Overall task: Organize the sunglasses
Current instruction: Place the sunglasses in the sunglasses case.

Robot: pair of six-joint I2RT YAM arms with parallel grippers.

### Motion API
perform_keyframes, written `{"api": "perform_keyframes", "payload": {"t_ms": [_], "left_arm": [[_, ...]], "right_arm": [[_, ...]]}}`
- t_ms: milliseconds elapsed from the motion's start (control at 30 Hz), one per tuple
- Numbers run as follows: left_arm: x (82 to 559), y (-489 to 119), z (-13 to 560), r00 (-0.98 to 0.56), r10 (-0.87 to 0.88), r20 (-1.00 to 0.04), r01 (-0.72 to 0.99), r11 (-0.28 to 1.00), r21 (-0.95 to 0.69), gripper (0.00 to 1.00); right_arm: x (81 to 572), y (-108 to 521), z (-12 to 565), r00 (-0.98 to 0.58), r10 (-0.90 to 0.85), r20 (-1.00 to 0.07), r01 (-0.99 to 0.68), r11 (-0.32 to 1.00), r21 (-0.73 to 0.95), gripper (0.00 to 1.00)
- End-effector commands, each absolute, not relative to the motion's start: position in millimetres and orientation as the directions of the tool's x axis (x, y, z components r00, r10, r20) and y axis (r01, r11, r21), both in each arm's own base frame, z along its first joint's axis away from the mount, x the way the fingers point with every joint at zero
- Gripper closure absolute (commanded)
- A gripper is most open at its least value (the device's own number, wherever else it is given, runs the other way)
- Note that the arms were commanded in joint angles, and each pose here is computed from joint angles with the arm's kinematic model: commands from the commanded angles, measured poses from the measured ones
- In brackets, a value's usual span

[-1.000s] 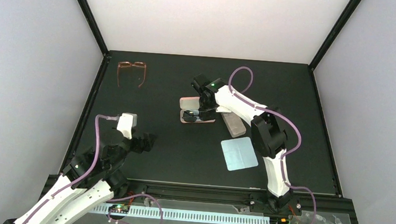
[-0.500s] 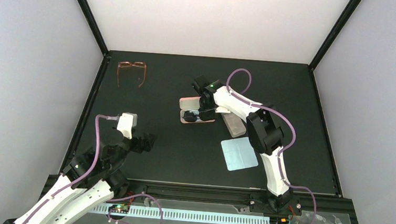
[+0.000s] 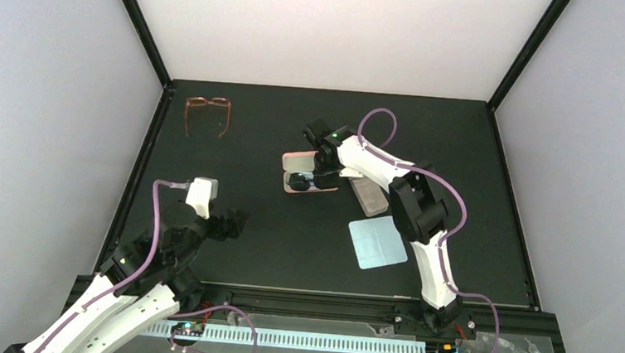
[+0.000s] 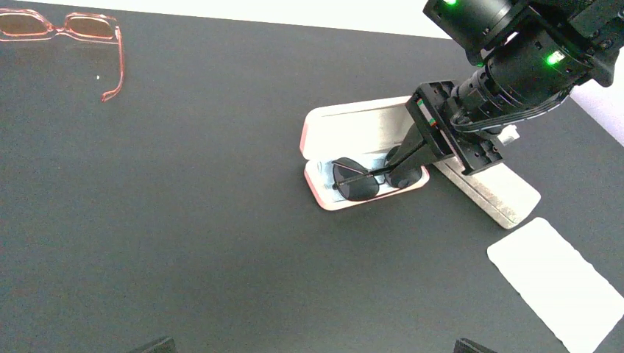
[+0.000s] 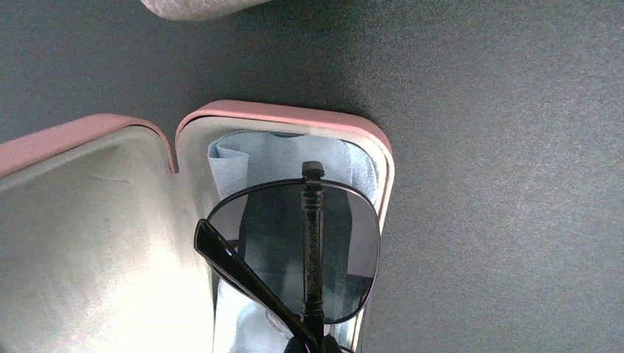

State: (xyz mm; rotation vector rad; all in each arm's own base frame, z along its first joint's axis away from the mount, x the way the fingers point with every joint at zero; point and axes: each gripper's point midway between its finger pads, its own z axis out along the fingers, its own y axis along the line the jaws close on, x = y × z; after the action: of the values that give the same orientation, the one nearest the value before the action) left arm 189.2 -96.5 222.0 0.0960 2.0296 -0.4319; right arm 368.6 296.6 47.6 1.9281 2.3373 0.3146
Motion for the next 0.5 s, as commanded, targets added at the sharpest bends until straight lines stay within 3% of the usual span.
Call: {"api": "perform_keyframes", "payload": {"t_ms": [0, 467], "left_arm": [[192, -99, 228, -0.463, -0.121, -0.878, 0.260, 0.929, -0.265, 0.01], [192, -99, 227, -0.468, -0.117, -0.876, 0.258, 0.930, -0.262, 0.01]], "right_arm": [[380, 294, 56, -0.070, 0.994, 0.085, 0.966, 0.046, 0.253, 0.99], [391, 299, 73, -0.086, 0.991, 0.105, 0.960, 0.054, 0.274, 0.99]]}}
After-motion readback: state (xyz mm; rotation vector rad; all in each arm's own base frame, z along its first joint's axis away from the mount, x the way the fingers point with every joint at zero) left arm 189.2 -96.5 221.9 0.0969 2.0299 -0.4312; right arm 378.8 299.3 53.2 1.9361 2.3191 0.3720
